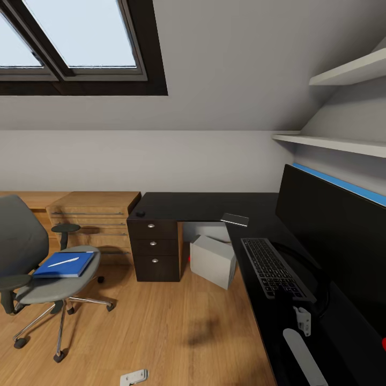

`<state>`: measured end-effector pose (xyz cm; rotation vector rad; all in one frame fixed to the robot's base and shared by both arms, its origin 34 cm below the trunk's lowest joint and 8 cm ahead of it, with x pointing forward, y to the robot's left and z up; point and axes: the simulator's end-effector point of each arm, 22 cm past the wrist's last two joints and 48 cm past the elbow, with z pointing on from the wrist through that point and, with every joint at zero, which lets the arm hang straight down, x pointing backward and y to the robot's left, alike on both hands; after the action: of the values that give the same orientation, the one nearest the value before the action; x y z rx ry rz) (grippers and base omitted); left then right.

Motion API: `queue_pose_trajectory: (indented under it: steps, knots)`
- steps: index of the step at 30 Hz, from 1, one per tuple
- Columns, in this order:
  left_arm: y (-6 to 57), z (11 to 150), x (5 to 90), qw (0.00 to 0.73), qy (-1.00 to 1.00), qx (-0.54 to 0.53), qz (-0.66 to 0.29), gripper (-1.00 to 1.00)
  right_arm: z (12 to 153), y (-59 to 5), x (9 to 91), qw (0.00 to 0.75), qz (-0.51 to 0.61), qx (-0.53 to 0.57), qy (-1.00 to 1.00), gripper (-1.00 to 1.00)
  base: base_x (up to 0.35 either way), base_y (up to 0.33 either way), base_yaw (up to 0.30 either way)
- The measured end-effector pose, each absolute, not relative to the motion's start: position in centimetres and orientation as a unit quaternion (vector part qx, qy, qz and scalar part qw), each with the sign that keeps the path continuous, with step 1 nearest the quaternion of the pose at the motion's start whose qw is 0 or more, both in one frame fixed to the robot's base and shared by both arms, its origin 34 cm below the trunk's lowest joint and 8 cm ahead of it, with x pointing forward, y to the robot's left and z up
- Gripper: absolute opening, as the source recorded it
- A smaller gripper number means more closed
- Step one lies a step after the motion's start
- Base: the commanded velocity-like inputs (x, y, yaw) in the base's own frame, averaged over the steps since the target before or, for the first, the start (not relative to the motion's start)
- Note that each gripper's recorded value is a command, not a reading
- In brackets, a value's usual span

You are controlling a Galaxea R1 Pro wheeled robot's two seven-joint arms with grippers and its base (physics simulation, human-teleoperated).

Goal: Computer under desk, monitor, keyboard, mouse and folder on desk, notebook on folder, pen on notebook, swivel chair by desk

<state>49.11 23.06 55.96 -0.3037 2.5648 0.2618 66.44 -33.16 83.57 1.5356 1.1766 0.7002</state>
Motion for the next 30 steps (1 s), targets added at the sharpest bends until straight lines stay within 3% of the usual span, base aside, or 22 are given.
queue_pose_trajectory:
  steps: [30]
  knots:
    - [23.1, 54.9, 49.1, 0.27, 0.951, -0.114, 0.097, 1.0, 82.4, -33.2, 66.4, 0.518, 0.288, 0.638, 0.491, -1.0, 0.0, 0.0, 0.0]
